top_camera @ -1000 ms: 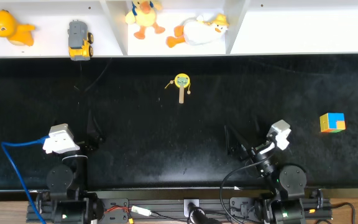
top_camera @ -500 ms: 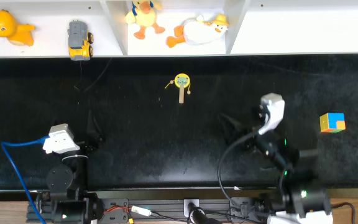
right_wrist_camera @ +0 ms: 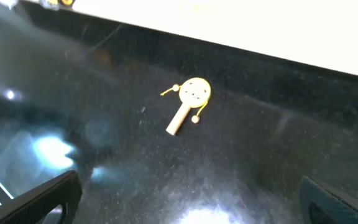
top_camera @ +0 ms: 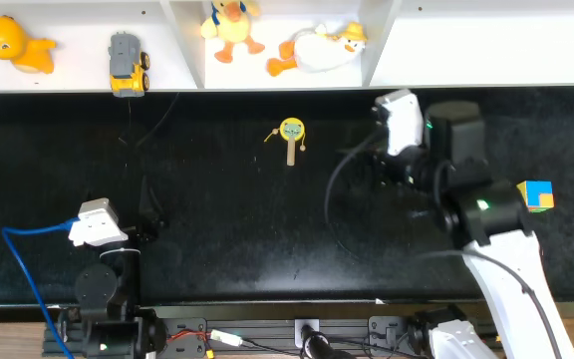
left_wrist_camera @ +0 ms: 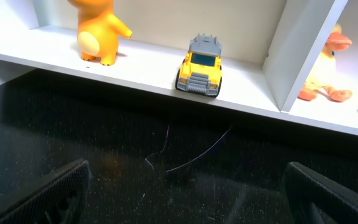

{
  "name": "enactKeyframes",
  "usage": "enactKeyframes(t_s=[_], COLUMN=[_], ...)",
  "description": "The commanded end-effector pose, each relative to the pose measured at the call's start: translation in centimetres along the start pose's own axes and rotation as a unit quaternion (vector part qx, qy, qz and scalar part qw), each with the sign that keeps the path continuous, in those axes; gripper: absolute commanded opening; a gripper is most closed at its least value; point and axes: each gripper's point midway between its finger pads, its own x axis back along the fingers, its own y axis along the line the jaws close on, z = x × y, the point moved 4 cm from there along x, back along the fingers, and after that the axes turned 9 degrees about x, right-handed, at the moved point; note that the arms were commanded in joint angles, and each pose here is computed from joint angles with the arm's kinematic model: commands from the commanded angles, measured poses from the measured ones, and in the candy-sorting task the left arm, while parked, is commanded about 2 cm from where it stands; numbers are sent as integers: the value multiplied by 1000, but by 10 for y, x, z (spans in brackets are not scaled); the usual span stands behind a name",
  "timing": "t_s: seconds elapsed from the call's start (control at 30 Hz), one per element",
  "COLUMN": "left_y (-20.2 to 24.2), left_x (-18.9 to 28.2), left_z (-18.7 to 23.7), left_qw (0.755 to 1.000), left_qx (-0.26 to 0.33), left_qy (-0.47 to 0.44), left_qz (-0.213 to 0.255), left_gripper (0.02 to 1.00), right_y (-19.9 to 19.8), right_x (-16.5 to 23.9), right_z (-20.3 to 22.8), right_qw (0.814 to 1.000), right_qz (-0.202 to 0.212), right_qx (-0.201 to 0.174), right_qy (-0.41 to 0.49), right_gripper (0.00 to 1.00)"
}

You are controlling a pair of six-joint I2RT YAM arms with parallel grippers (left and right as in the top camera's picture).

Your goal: Store Toys

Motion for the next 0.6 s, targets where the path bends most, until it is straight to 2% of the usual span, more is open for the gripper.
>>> enactKeyframes(t_s=[0.03, 0.17, 0.3, 0.43, 0.6], left_y=[2, 2, 2, 2, 2], left_x=[0, 0, 0, 0, 0], left_z=[0, 0, 0, 0, 0], left_qw=[1000, 1000, 1000, 1000, 1000], left_qx=[6, 6, 6, 6, 6], left_qy=[-5, -5, -5, -5, -5], left_qz=[-4, -4, -4, -4, -4], left_gripper=[998, 998, 998, 998, 998], right_y=[12, 29, 40, 39, 35], right_x=[-19, -42, -64, -85, -109], right_z=[-6, -1, 9, 16, 13], right_qw=[999, 996, 993, 989, 986], right_qz=[-13, -33, -23, 4, 4], right_qx=[36, 55, 64, 56, 49], right_qy=[28, 61, 100, 134, 157], right_gripper=[996, 998, 998, 996, 996])
